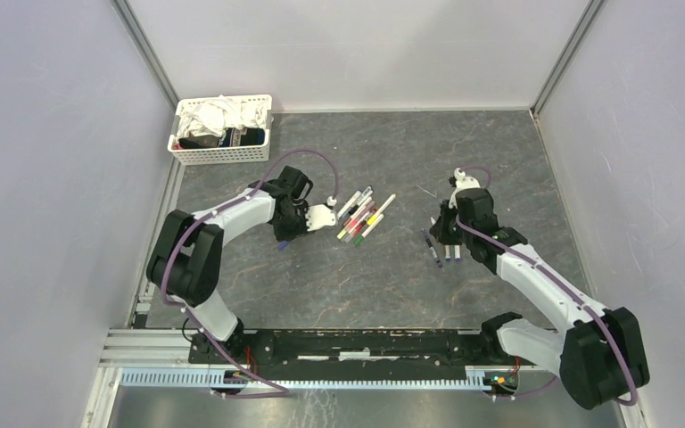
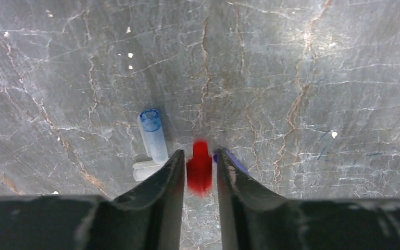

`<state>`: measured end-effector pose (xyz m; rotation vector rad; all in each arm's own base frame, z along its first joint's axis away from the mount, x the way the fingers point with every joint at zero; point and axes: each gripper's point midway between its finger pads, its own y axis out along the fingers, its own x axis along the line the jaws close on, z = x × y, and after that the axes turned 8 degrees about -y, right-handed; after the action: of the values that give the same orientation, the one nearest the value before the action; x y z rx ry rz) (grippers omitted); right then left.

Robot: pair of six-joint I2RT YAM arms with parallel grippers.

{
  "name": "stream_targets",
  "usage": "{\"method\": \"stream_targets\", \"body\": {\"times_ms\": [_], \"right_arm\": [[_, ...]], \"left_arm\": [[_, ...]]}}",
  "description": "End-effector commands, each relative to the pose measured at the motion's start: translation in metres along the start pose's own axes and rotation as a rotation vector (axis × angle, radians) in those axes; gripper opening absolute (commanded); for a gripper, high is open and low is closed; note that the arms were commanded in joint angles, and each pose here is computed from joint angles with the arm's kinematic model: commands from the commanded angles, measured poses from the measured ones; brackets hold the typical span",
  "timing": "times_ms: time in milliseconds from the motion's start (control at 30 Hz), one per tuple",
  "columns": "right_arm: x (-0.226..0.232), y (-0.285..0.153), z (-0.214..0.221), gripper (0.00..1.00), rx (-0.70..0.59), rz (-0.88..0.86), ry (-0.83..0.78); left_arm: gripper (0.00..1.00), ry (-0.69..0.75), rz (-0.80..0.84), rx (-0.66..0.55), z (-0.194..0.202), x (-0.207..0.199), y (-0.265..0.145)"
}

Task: Open the pen caps
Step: Place the pen at the center of the board.

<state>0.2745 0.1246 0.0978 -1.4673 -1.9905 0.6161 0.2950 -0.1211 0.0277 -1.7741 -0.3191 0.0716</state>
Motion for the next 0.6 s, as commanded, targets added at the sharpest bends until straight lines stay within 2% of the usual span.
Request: {"method": "stream_targets", "body": {"times_ms": [0, 233, 300, 367, 567], "right_arm": [[-0.034, 0.013, 0.002, 0.00, -0.021, 0.172, 0.000], [-0.038, 0.033, 0.000, 0.00, -0.008, 0.194, -0.010], [-0.039, 0.038, 0.001, 0.00, 0.004, 0.200, -0.014], [-0.041, 0.042, 0.004, 0.01, 0.021, 0.210, -0.018], [-0.048, 0.051, 0.015, 0.22, 0.064, 0.244, -0.029]], "left_arm": [[0.39, -0.093, -0.078, -0.072, -0.019, 0.020, -0.011], [0.54, -0.188, -0.068, -0.145, -0.043, 0.024, -0.047], [0.68, -0.219, -0.074, -0.170, -0.053, 0.029, -0.063], [0.70, -0.253, -0.073, -0.194, -0.062, 0.031, -0.080], [0.72, -0.316, -0.079, -0.290, -0.084, 0.034, -0.128]]}}
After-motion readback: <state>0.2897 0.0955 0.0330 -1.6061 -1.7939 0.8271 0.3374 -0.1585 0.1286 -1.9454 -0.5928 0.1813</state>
